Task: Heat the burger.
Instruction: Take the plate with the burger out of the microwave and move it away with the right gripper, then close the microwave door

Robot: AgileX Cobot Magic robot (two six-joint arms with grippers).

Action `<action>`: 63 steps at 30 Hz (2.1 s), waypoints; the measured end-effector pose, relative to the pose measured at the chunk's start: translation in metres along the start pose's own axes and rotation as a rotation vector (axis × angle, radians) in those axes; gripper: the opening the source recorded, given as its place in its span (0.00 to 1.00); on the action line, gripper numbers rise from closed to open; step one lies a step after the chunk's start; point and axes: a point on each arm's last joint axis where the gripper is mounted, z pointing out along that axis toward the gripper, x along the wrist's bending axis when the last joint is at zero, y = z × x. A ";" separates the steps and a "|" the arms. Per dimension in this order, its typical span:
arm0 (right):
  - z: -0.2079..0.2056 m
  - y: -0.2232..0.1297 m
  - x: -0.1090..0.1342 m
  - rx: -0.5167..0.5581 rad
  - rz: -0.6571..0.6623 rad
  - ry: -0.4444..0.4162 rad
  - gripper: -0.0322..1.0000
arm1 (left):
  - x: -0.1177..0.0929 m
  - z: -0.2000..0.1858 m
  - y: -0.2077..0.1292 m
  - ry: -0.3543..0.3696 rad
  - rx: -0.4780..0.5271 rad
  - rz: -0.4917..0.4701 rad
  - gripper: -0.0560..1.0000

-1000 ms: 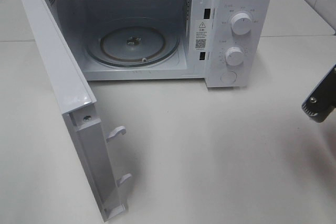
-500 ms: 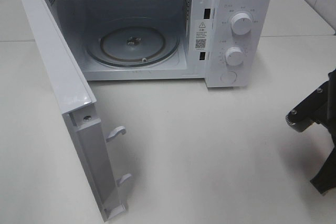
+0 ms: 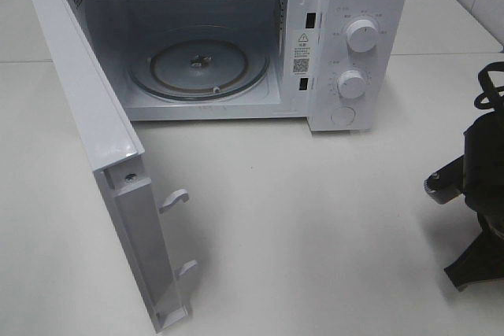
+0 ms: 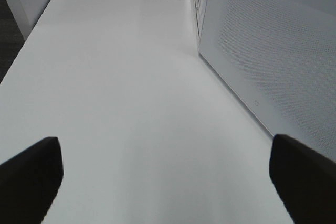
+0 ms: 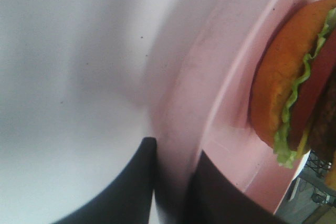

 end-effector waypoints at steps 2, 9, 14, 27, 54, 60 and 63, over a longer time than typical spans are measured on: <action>0.005 0.002 -0.002 0.004 0.004 0.003 0.12 | 0.000 0.000 0.000 0.000 0.000 0.000 0.99; 0.008 0.003 -0.005 0.002 0.014 0.011 0.13 | 0.000 0.000 0.000 0.000 0.000 0.000 0.99; 0.006 0.006 -0.006 0.015 0.001 0.014 0.20 | 0.000 0.000 0.000 0.000 0.000 0.000 0.99; -0.010 0.020 -0.006 0.057 -0.009 0.090 0.51 | 0.000 0.000 0.000 0.000 0.000 0.000 0.99; -0.136 -0.064 -0.090 -0.515 -0.023 0.554 0.91 | 0.000 0.000 0.000 0.000 0.000 0.000 0.99; -0.144 -0.092 -0.099 -0.551 -0.021 0.612 0.86 | 0.000 0.000 0.000 0.000 0.000 0.000 0.99; -0.147 -0.108 -0.105 -0.580 -0.004 0.619 0.84 | 0.000 0.000 0.000 0.000 0.000 0.000 0.99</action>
